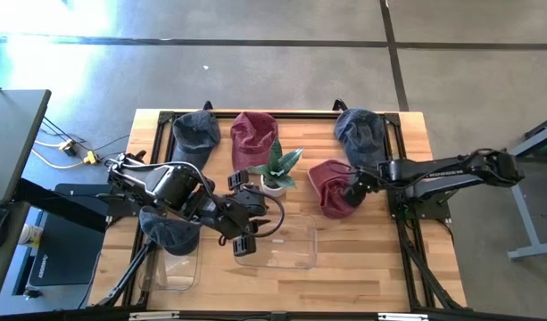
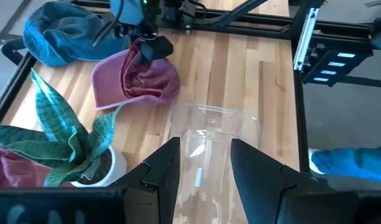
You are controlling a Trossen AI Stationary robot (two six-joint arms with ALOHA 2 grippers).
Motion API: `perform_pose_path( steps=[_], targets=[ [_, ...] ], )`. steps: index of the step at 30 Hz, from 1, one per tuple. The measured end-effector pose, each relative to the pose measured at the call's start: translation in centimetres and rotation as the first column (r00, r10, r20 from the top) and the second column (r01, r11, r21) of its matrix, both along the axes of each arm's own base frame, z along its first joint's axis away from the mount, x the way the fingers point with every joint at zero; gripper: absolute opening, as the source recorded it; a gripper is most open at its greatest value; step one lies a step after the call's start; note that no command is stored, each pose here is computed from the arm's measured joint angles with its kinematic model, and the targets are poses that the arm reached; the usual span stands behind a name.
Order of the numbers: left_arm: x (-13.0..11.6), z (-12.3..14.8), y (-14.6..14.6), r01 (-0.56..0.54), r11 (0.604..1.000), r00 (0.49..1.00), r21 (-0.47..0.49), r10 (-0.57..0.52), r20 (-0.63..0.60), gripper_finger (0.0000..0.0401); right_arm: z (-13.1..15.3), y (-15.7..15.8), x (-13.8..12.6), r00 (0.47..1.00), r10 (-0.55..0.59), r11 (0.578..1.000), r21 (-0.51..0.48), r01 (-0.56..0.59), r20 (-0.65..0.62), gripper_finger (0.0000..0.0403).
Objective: Pick & Place hat
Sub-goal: Put the right red cap into the right transparent bin
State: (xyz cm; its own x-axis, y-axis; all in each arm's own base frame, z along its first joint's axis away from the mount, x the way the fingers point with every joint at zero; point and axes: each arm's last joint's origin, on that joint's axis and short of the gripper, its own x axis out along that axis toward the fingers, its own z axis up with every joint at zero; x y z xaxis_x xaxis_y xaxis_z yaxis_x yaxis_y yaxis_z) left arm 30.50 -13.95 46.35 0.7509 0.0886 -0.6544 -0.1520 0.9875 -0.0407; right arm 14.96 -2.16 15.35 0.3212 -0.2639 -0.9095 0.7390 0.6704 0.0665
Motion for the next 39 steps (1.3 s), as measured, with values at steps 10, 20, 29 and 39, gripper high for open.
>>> perform_pose_path(
  steps=[10, 20, 29, 39],
  targets=[
    [0.0, 0.0, 0.1, -0.03, 1.0, 0.999, 0.004, 0.03, 0.013, 0.0137, 6.4, 0.3, 1.5, 0.946, -0.305, 0.952, 0.037, 0.303, 0.109, 0.0035],
    [0.0, 0.1, 0.2, -0.032, 0.999, 0.999, 0.044, 0.032, 0.021, 0.0137, 3.0, -0.3, 0.1, 0.843, -0.533, 0.844, 0.121, 0.523, 0.076, 0.0022],
    [0.3, 0.3, 0.1, -0.002, 0.994, 0.999, 0.109, -0.004, 0.047, 0.0137, 3.3, 0.2, 0.8, 0.84, -0.527, 0.84, 0.233, 0.49, 0.132, 0.0013],
    [6.0, -0.8, 2.4, -0.004, 0.953, 0.989, 0.303, -0.041, 0.141, 0.0137, 10.5, 0.7, -0.3, 0.85, -0.451, 0.882, 0.283, 0.378, 0.273, 0.0014]
  ],
)
